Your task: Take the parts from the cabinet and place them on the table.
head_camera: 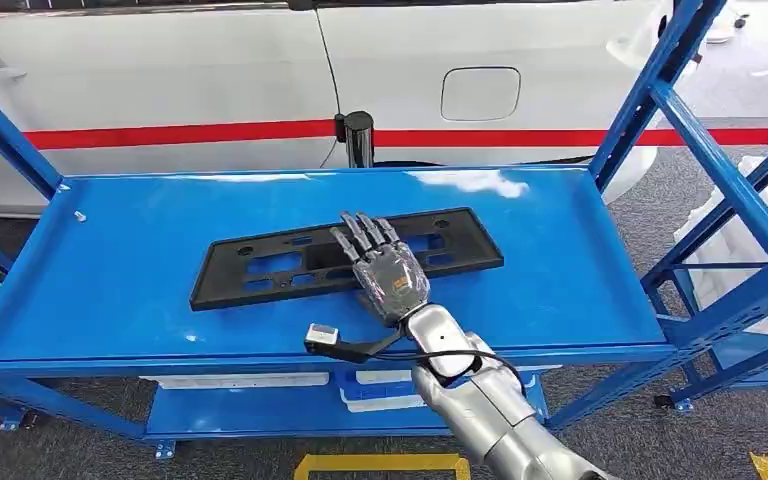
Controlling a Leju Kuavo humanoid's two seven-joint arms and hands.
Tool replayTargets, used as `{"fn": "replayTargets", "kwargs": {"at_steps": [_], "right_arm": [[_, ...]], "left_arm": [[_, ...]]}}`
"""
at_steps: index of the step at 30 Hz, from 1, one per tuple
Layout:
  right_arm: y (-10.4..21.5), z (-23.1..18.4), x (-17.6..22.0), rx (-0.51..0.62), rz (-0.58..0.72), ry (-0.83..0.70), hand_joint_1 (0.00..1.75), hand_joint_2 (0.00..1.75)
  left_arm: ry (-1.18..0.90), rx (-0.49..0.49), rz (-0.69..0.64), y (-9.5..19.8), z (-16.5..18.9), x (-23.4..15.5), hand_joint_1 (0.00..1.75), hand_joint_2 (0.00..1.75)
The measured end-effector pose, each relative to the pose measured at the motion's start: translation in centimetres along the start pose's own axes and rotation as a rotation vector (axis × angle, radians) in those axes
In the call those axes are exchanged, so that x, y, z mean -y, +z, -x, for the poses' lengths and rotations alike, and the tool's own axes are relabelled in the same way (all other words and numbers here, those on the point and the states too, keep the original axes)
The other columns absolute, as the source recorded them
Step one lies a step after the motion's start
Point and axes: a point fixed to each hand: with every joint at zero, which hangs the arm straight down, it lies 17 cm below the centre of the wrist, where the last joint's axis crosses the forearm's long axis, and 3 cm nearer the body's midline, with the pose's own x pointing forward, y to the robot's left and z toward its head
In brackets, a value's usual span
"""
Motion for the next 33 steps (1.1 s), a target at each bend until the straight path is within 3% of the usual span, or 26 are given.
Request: {"fn": "replayTargets", "kwargs": {"at_steps": [33], "right_arm": [[-0.72, 0.08, -0.50, 0.010, -0.025, -0.016, 0.00, 1.75]], "left_arm": [[0.002, -0.003, 0.002, 0.00, -0.02, 0.14, 0.00, 1.75]]}}
